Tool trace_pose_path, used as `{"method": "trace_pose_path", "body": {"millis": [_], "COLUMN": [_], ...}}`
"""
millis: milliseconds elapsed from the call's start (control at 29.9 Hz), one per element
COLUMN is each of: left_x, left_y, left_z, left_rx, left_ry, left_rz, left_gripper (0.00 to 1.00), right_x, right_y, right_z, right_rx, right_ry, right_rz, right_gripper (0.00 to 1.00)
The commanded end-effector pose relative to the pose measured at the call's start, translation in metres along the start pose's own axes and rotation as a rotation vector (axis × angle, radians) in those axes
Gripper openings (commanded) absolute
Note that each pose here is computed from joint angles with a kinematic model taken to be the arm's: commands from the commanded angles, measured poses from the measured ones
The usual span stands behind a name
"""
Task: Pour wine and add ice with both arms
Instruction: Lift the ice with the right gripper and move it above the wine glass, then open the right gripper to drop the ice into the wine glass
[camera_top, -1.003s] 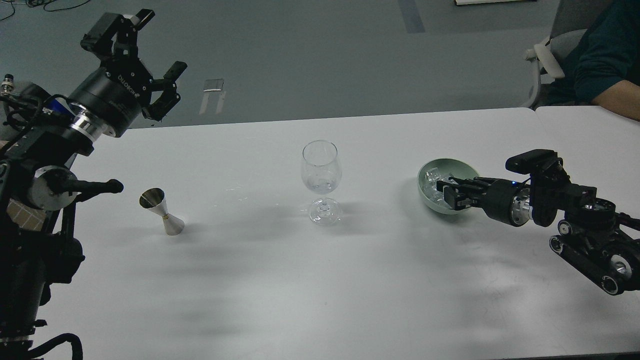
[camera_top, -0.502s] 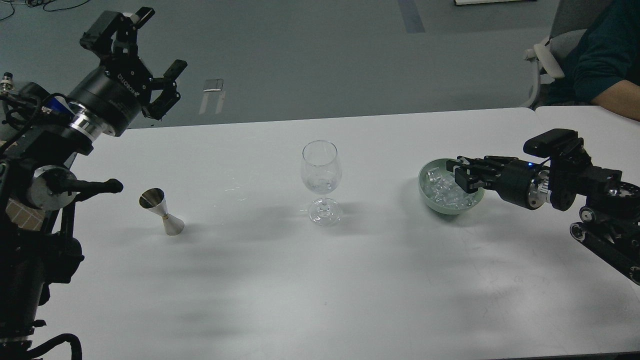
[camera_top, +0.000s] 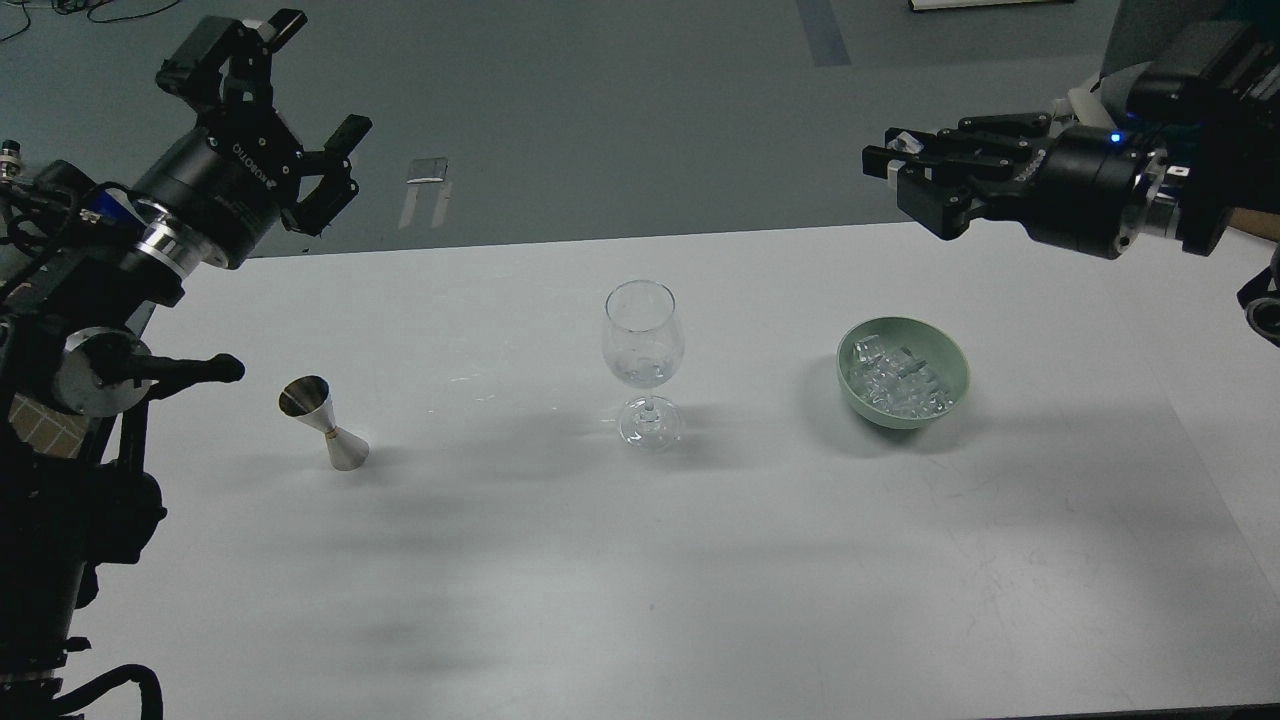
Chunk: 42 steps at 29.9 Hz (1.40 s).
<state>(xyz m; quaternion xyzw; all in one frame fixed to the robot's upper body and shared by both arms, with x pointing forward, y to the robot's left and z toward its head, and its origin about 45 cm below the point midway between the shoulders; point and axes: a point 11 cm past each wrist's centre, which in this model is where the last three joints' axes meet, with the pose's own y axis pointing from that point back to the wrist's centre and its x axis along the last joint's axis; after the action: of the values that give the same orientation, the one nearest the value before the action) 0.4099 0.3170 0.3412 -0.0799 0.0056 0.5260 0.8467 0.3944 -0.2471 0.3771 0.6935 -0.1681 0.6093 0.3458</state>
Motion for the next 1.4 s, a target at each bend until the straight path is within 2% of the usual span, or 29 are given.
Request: {"method": "trace_pose_path", "body": {"millis": [0, 167, 401, 602, 936, 1371], "left_x": [0.001, -0.001, 0.002, 0.004, 0.005, 0.005], "left_y": [0.001, 0.0, 0.002, 0.002, 0.005, 0.005], "left_z": [-0.002, -0.004, -0.002, 0.0, -0.005, -0.005], "left_rx": [0.006, 0.007, 0.016, 0.019, 0.03, 0.028], "left_ry": [0.0, 0.006, -0.005, -0.012, -0.007, -0.007], "left_rz": [0.004, 0.002, 0.007, 0.007, 0.012, 0.011], "left_gripper": [0.98, 0.98, 0.98, 0.98, 0.98, 0.98], "right_x": [0.032, 0.052, 0.063, 0.048, 0.009, -0.019], "right_y": [-0.014, -0.058, -0.097, -0.13, -0.142, -0.148], "right_z": [-0.018, -0.058, -0.067, -0.087, -0.09, -0.091], "right_rx": [0.062, 0.169, 0.172, 0.222, 0.246, 0.246], "right_ry": [0.047, 0.139, 0.101, 0.104, 0.109, 0.107], "right_rz": [-0.023, -0.135, -0.277, -0.385, -0.503, -0.57], "right_gripper": [0.14, 0.14, 0.14, 0.15, 0.16, 0.17]}}
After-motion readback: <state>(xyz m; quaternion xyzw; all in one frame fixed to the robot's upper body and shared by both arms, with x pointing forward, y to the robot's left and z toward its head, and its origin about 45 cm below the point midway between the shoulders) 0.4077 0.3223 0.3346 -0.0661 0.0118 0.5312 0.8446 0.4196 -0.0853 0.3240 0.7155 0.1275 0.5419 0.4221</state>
